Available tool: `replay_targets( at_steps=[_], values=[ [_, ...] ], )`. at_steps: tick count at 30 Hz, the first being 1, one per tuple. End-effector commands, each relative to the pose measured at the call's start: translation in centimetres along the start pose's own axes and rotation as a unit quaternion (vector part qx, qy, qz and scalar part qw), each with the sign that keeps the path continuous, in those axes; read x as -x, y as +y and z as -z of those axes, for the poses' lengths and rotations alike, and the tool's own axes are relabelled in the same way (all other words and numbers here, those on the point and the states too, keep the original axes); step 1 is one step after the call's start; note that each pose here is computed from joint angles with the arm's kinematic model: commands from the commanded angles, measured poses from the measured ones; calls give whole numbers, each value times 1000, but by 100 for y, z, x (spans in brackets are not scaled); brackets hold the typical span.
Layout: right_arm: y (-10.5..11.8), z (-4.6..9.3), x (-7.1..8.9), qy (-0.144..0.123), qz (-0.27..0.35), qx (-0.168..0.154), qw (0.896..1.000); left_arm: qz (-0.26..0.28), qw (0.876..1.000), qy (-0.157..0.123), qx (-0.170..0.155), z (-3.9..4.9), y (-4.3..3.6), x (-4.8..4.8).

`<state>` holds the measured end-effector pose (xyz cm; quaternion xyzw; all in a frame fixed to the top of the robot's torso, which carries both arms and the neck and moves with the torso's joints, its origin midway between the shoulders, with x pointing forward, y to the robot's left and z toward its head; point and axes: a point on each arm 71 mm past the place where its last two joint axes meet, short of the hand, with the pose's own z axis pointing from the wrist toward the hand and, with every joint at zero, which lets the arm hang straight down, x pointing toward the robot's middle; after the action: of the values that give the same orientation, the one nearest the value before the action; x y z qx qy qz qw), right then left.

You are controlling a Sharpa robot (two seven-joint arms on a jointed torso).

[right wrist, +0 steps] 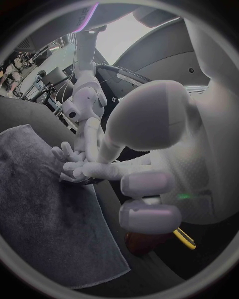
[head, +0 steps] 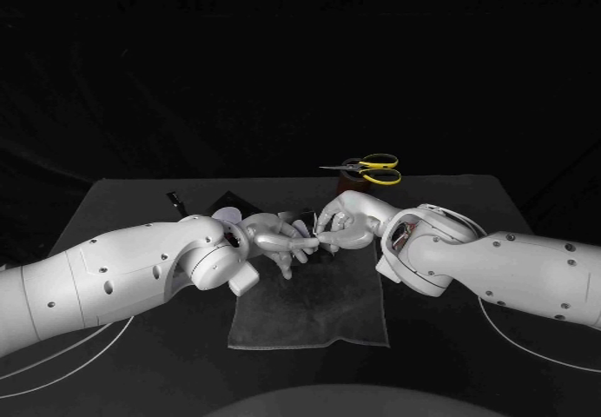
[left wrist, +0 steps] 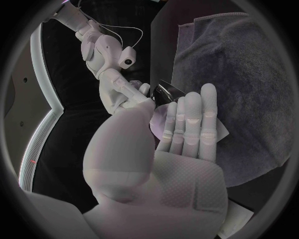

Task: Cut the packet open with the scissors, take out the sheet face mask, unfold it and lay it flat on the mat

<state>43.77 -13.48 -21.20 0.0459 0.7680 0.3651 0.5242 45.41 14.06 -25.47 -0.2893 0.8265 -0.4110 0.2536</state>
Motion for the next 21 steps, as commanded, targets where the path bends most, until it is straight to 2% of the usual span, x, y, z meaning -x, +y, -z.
replay_targets(
  at_steps=[1, 12, 21],
  values=[
    [21, 1, 2, -4, -3, 6, 1000, -4, 1000, -1, -3, -3, -16, -14],
    [13, -25, -6, -2, 0, -1, 1000, -5, 1000, 10, -20, 14, -46, -46],
    [-7, -24, 12, -6, 3, -6, 1000, -37, 999, 14, -24, 76, -5, 5]
  ],
)
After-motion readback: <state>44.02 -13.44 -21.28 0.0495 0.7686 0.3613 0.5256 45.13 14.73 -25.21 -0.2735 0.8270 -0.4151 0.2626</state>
